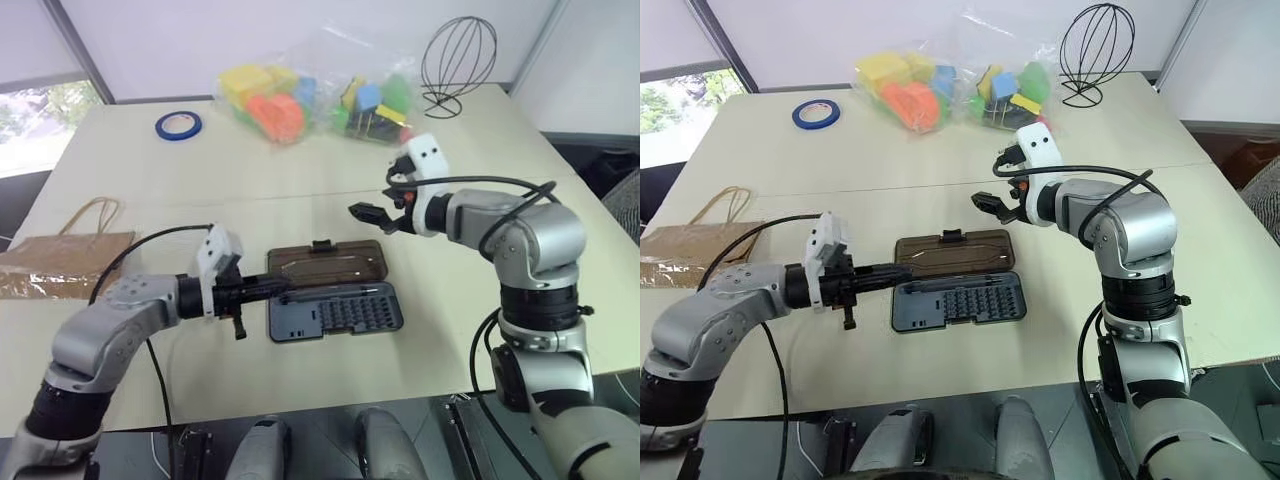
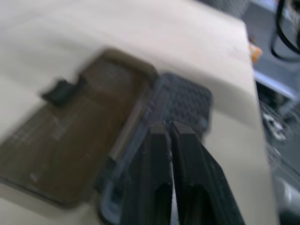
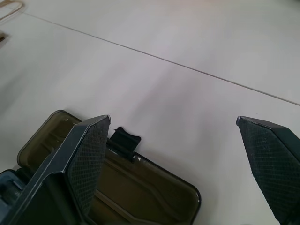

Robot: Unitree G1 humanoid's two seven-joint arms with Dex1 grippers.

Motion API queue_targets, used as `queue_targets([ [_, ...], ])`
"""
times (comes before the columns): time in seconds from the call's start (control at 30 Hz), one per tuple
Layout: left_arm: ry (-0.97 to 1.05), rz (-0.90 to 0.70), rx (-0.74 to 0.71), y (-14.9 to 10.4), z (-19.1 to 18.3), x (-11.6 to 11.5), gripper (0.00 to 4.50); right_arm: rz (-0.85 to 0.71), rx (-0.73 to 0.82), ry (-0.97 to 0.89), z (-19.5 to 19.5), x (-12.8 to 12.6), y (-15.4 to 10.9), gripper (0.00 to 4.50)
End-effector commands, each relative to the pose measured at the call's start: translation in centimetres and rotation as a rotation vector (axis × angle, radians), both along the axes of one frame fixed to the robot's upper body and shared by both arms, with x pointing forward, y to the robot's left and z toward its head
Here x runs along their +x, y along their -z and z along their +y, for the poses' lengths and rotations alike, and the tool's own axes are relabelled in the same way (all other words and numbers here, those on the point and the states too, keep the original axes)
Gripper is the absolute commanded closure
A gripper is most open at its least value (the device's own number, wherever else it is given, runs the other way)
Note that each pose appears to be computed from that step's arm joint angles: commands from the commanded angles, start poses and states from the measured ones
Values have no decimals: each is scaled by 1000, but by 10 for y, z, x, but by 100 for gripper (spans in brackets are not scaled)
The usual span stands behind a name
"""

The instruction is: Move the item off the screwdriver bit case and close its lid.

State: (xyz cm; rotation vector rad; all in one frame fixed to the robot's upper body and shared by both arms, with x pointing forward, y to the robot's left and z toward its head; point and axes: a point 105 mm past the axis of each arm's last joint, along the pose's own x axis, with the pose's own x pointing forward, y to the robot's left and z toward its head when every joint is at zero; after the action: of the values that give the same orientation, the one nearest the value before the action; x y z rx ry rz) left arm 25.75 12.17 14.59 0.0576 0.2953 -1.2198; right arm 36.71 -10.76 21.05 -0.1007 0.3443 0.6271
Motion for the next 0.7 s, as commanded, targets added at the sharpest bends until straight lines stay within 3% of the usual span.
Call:
queue_targets([
  [0.03,129,28,-3,-2,-9,-20,443,-63,14,-7,-1,-2,-14,0],
  [0.33,103,51,144,44,3,-11,443,-47,-89,-33,-9,10,3,0],
  [0.5,75,31,162,60,3,-1,443,-125,-296,-188,-9,17,3,0],
  [0.7,70,22,165,72,0,1,443,-94,-382,-394,-1,15,12,0],
])
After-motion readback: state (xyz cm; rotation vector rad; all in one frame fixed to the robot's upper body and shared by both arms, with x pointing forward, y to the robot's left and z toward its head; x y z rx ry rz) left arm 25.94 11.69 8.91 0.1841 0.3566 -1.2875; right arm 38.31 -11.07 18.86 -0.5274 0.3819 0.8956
